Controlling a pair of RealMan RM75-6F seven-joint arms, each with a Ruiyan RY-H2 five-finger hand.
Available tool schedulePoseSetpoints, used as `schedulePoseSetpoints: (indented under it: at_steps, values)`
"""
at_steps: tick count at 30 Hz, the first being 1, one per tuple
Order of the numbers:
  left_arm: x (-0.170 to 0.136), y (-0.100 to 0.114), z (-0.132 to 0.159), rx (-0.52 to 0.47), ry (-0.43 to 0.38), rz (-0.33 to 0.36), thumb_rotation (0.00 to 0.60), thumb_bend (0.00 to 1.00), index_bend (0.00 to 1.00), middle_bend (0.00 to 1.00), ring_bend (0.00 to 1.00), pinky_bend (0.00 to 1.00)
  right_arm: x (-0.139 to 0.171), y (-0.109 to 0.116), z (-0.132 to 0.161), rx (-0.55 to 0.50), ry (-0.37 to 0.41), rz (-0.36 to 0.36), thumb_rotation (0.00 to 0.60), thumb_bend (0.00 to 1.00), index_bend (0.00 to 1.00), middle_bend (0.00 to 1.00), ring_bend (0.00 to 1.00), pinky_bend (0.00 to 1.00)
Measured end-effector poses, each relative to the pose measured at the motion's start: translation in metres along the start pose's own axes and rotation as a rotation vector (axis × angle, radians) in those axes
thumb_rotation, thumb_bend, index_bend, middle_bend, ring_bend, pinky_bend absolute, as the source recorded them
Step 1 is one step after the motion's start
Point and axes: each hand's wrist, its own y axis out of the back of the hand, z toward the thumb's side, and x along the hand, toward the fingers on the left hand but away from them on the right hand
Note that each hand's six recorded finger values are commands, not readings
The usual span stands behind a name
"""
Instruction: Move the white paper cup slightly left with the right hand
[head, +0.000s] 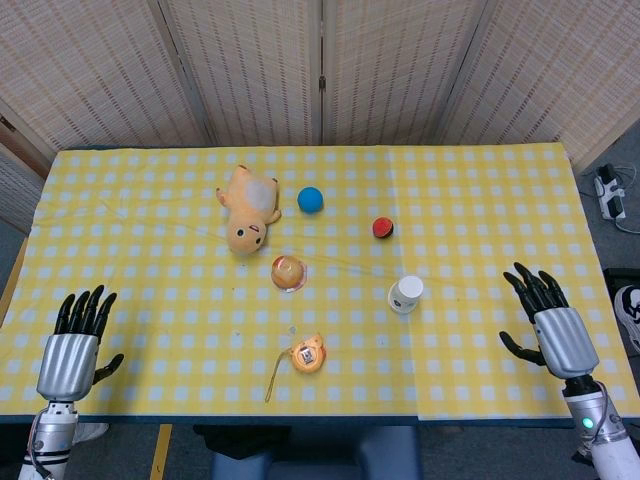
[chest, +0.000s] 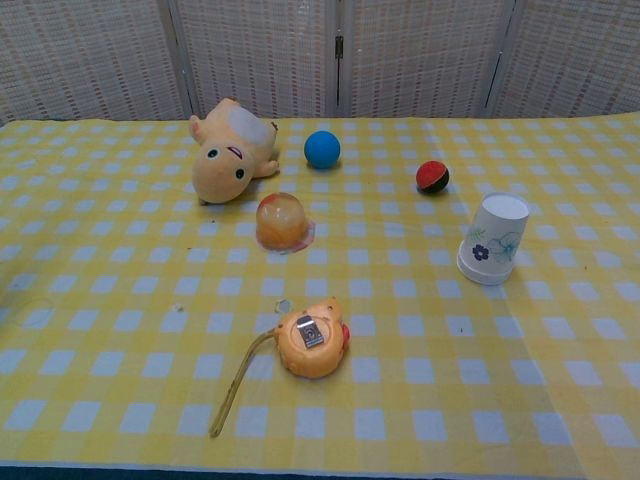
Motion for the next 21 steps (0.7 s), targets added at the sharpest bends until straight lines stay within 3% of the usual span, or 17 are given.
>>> schedulePoseSetpoints:
  at_steps: [8, 21]
  values:
    - [0.002, -0.002, 0.001, 0.004, -0.001, 0.0, 0.6, 0.21, 0.07, 0.02, 0.02, 0.0, 0.0, 0.0, 0.003, -0.006, 0.006, -0.016, 0.6, 0.32, 0.01, 0.03, 0.12, 0.0]
    - [-0.004, -0.004, 0.0, -0.016, 0.009, -0.022, 0.6, 0.21, 0.07, 0.02, 0.02, 0.0, -0.029, -0.006, 0.034, 0.031, 0.092, 0.041, 0.6, 0.32, 0.19, 0.12, 0.15, 0.04]
